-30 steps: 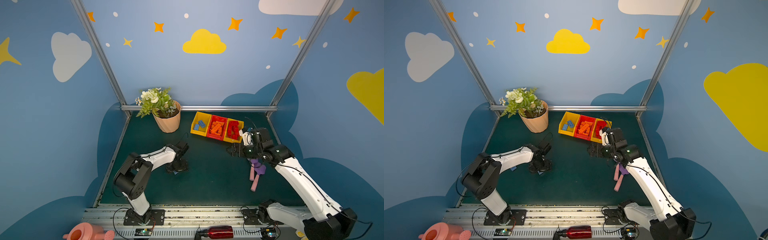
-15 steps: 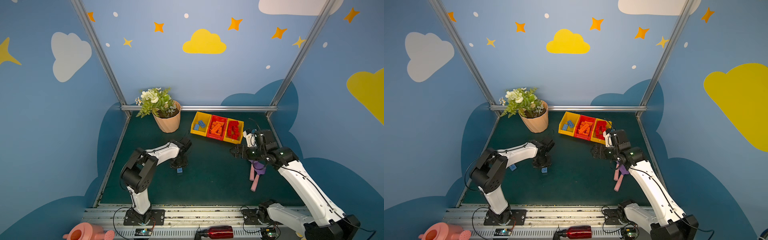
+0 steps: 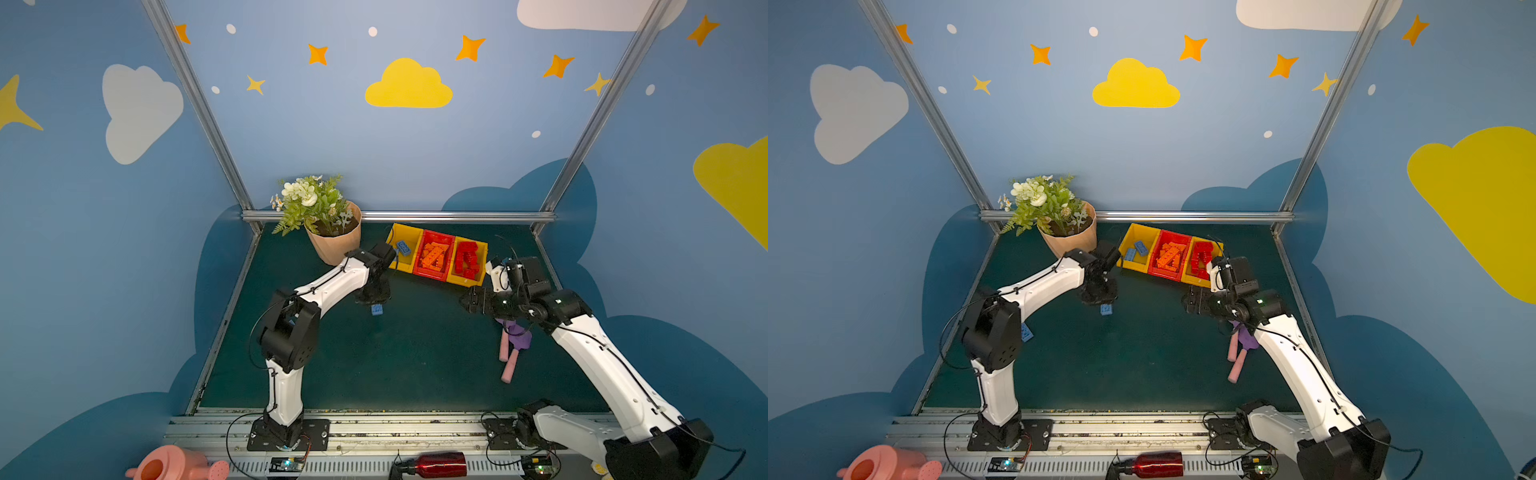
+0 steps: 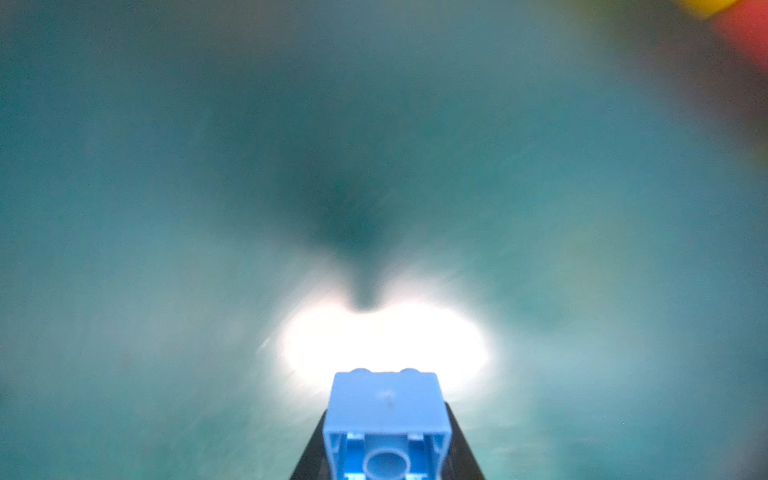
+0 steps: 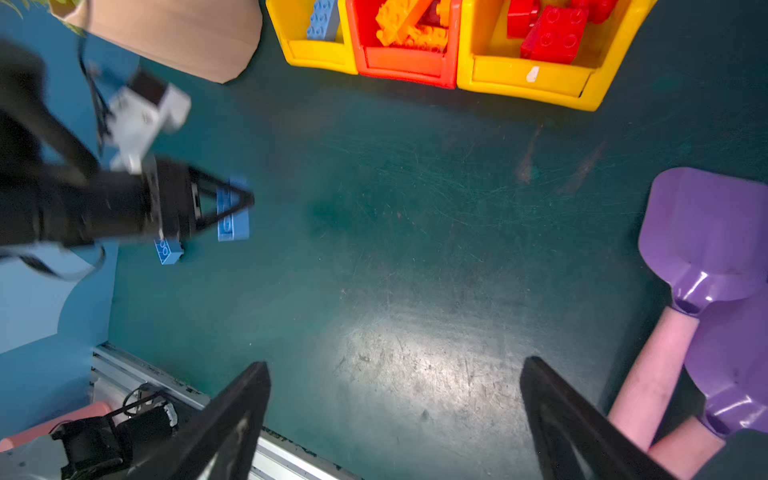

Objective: Sort the legos into containers by color
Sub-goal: 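Carry the blue brick into the yellow bin with the left gripper and release it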

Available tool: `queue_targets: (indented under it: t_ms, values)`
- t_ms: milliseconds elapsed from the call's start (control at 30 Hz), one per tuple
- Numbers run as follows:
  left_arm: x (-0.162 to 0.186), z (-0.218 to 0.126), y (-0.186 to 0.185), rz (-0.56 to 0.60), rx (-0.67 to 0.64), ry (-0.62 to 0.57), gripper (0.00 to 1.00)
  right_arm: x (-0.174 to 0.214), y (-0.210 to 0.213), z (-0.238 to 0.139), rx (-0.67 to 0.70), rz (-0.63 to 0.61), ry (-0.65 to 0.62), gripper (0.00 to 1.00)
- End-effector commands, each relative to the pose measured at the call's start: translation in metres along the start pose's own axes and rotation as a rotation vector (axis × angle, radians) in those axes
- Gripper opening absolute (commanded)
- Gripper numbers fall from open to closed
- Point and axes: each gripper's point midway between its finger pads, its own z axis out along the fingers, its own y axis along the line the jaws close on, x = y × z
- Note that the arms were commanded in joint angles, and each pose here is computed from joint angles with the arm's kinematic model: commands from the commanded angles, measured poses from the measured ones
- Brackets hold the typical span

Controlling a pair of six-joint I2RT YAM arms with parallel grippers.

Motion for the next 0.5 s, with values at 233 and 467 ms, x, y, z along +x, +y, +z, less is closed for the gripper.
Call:
queue_targets:
  t_ms: [233, 467]
  values:
    - [-0.153, 0.013, -0.052, 0.157, 0.197, -0.192, 0.1, 0.0, -0.02, -0.036, 0.086, 0.039, -0.083, 0.92]
    - [-0.218, 0.021, -0.071, 0.024, 0.434, -0.4, 0.14, 0.007, -0.036, -0.045, 0.142, 0.085, -0.06, 0.92]
